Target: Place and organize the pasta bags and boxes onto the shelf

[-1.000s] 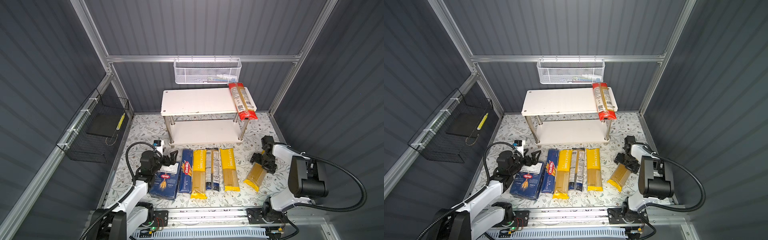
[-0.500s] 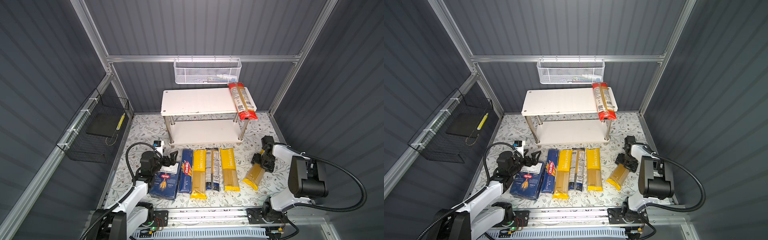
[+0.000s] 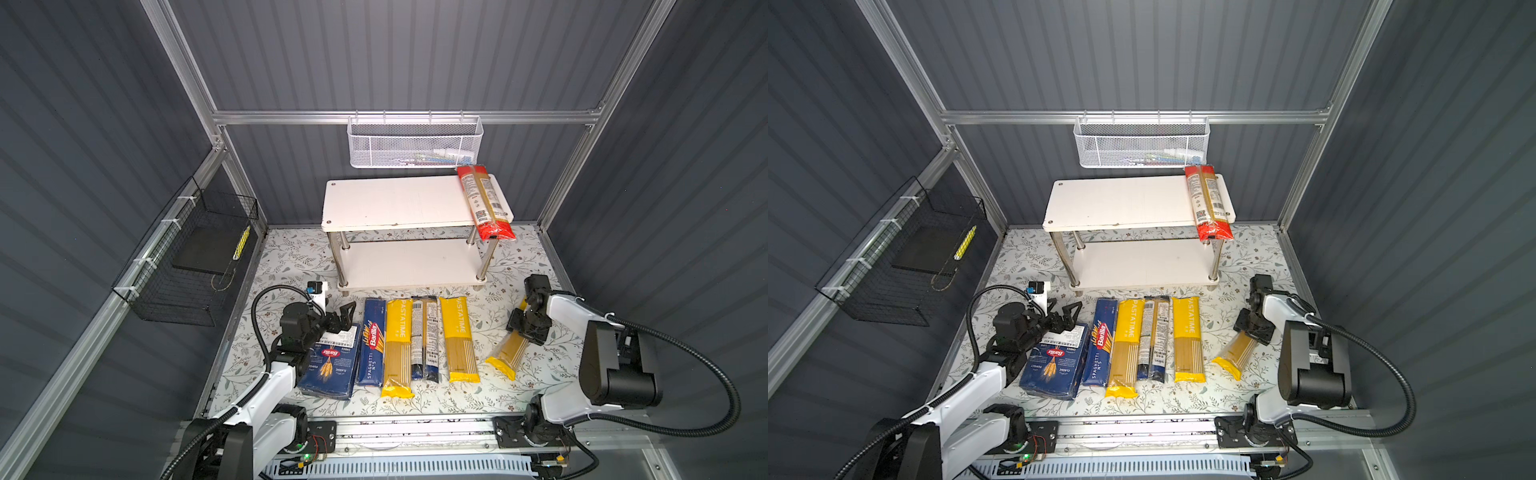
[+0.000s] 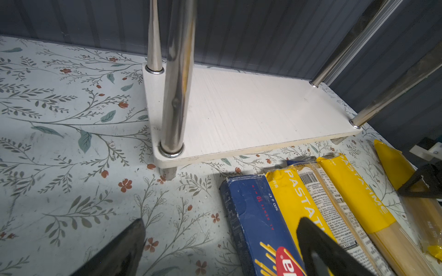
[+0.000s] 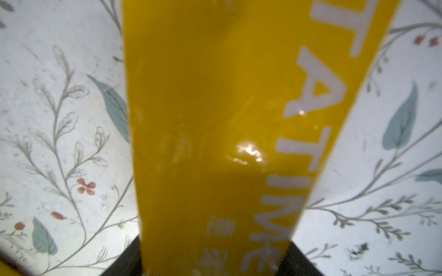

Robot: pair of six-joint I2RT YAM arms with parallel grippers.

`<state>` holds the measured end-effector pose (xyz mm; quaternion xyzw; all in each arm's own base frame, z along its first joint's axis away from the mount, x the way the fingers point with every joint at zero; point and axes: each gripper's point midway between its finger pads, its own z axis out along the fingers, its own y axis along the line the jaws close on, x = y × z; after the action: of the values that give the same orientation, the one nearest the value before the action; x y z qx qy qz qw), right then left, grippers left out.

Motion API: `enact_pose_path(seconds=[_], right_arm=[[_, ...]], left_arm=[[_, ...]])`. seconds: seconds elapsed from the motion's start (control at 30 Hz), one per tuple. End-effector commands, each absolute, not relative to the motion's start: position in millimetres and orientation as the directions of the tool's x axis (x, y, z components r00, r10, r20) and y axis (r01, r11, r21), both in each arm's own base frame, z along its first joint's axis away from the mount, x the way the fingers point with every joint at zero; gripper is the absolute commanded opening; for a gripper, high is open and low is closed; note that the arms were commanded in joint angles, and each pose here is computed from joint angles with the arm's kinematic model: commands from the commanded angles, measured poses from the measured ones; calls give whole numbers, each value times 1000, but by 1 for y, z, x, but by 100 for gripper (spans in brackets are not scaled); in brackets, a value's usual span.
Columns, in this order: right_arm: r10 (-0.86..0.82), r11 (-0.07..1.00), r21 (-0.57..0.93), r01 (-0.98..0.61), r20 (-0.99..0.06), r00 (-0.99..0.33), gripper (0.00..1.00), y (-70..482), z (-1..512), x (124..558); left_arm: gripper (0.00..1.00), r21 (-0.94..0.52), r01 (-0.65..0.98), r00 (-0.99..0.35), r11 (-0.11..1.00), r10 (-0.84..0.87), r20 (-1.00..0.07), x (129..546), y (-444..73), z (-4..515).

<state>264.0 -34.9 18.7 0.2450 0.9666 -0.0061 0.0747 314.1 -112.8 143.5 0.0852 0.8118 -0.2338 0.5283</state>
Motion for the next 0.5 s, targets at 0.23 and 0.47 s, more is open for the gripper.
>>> enact_pose_path(seconds=[0.23, 0.47], right_arm=[[453, 890, 137, 435, -151, -879, 51, -15, 27, 254], [424, 900, 175, 398, -149, -893, 45, -8, 27, 258]], left_arm=[[100, -286, 400, -408, 871, -110, -906, 312, -115, 147], [100, -284, 405, -404, 869, -109, -908, 311, -115, 148]])
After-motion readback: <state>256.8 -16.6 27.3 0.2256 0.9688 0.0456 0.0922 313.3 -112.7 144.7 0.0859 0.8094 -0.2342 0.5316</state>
